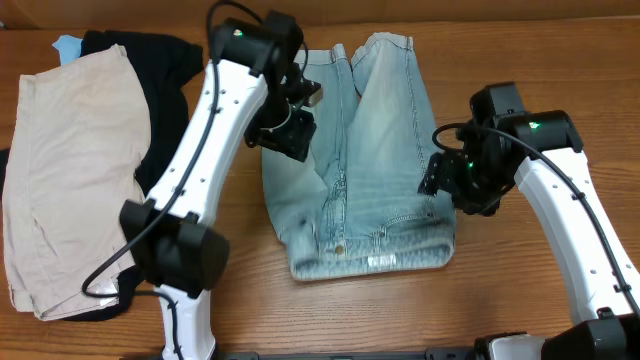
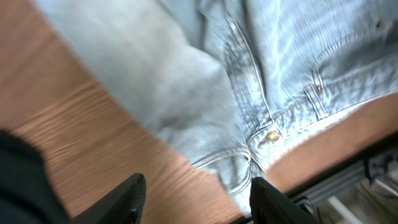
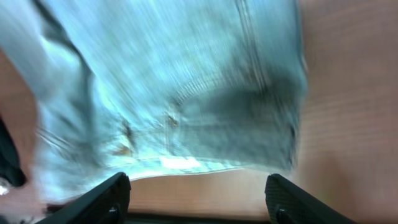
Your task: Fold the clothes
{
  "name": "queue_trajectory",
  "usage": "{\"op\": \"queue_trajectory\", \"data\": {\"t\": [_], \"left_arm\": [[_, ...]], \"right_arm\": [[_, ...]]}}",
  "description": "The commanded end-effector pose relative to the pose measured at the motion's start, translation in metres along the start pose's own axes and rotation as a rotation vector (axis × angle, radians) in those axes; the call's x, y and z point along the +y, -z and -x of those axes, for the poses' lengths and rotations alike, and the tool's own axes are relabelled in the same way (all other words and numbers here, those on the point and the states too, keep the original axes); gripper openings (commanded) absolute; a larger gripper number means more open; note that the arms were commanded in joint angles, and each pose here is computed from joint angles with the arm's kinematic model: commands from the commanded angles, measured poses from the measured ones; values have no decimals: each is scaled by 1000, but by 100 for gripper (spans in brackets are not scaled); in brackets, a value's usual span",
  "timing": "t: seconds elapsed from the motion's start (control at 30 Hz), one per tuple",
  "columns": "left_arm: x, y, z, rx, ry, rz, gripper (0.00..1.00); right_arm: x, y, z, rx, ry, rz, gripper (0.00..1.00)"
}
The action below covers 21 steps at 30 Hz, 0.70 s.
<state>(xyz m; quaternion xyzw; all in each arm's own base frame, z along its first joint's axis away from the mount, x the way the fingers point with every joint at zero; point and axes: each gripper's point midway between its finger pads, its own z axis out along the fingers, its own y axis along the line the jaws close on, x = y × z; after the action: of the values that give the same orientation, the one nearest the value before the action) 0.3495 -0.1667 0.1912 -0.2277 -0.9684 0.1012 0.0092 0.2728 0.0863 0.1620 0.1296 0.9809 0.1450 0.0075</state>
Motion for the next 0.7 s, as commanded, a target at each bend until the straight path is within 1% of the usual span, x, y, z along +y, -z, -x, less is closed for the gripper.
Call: {"op": "queue_trajectory", "data": {"t": [0.0, 0.07, 0.13, 0.23, 0.33, 0.43, 0.57, 0.6, 0.67], "left_arm": [[21, 70, 5, -244, 49, 155, 58], [26, 95, 20, -378, 50, 195, 61], [26, 113, 34, -483, 40, 204, 68], [27, 124, 54, -574, 28, 211, 74], [31, 122, 70, -608, 24, 217, 75], [35, 113, 86, -619, 23, 218, 76], [41, 95, 104, -611, 24, 217, 77], [43, 91, 108, -608, 24, 217, 76], [46, 82, 119, -615, 23, 217, 75]], "right_arm": [[13, 4, 23, -106, 47, 55, 72], [18, 1, 34, -143, 65, 69, 69], [18, -10, 36, -142, 68, 64, 66], [6, -35, 32, -99, 22, 27, 66], [-5, -62, 26, -73, -12, 18, 66], [-11, -83, 24, -82, -9, 26, 65], [-25, -104, 20, -91, -56, 5, 59], [-30, -110, 18, -95, -78, -8, 56], [-45, -123, 13, -103, -163, -52, 47]]}}
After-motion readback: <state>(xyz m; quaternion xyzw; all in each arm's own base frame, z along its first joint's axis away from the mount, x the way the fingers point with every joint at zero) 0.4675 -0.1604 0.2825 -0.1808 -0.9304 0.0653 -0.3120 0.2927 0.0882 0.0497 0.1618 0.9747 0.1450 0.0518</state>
